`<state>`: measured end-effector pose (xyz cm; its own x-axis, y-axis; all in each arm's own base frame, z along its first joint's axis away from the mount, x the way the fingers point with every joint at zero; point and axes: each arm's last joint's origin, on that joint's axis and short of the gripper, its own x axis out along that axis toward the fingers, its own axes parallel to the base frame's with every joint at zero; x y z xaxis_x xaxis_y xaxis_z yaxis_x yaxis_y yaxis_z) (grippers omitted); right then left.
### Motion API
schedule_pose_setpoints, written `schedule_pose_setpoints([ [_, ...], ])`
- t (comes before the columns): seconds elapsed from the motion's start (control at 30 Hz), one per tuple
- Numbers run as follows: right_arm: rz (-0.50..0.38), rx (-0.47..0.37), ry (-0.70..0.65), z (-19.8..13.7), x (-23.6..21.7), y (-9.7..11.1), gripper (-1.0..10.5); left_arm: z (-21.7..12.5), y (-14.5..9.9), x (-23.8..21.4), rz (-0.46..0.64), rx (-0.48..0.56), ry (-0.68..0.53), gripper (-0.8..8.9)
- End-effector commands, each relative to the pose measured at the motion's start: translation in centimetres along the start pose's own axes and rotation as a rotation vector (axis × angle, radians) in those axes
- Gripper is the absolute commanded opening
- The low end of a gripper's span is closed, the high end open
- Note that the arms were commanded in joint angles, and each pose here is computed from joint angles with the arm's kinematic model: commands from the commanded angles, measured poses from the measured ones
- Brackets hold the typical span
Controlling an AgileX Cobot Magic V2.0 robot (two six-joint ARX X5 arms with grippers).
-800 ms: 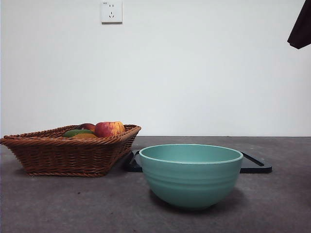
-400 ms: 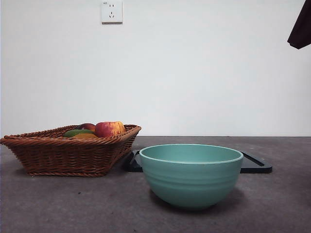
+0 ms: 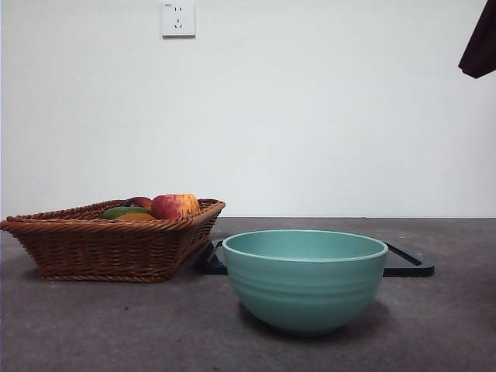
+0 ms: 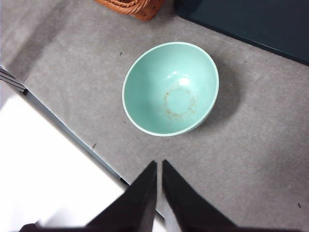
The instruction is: Pick up the wifruite, put it on the bowl, pick up the plate, put it on desk
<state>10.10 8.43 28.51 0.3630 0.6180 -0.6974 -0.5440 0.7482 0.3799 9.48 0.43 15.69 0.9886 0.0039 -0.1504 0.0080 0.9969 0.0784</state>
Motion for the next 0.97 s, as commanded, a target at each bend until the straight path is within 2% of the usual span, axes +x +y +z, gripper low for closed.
schedule_pose_setpoints([
  [0.03, 0.011, -0.018, -0.019, 0.4, -0.3, 0.3, 0.1, -0.7, 0.0, 0.2, -0.001, -0.005, 0.027, 0.19],
  [0.53, 0.011, -0.022, -0.02, 0.4, -0.3, 0.3, 0.1, -0.7, 0.0, 0.2, -0.001, -0.005, 0.026, 0.19],
  [0.63, -0.019, -0.085, -0.055, 0.3, -0.8, 0.1, 0.1, -0.7, 0.0, 0.2, -0.001, -0.005, 0.027, 0.19],
  [0.7, -0.078, -0.112, -0.124, 0.6, -1.3, -0.2, 0.1, -0.7, 0.0, 0.2, 0.0, -0.005, 0.026, 0.19],
  [0.8, -0.151, -0.138, -0.298, 0.9, -2.2, -1.1, 0.1, -0.7, 0.0, 0.2, -0.001, -0.005, 0.027, 0.19],
  [0.97, -0.293, -0.152, -0.542, -0.2, -3.3, -3.2, 0.1, -0.7, 0.0, 0.2, -0.001, -0.005, 0.026, 0.19],
])
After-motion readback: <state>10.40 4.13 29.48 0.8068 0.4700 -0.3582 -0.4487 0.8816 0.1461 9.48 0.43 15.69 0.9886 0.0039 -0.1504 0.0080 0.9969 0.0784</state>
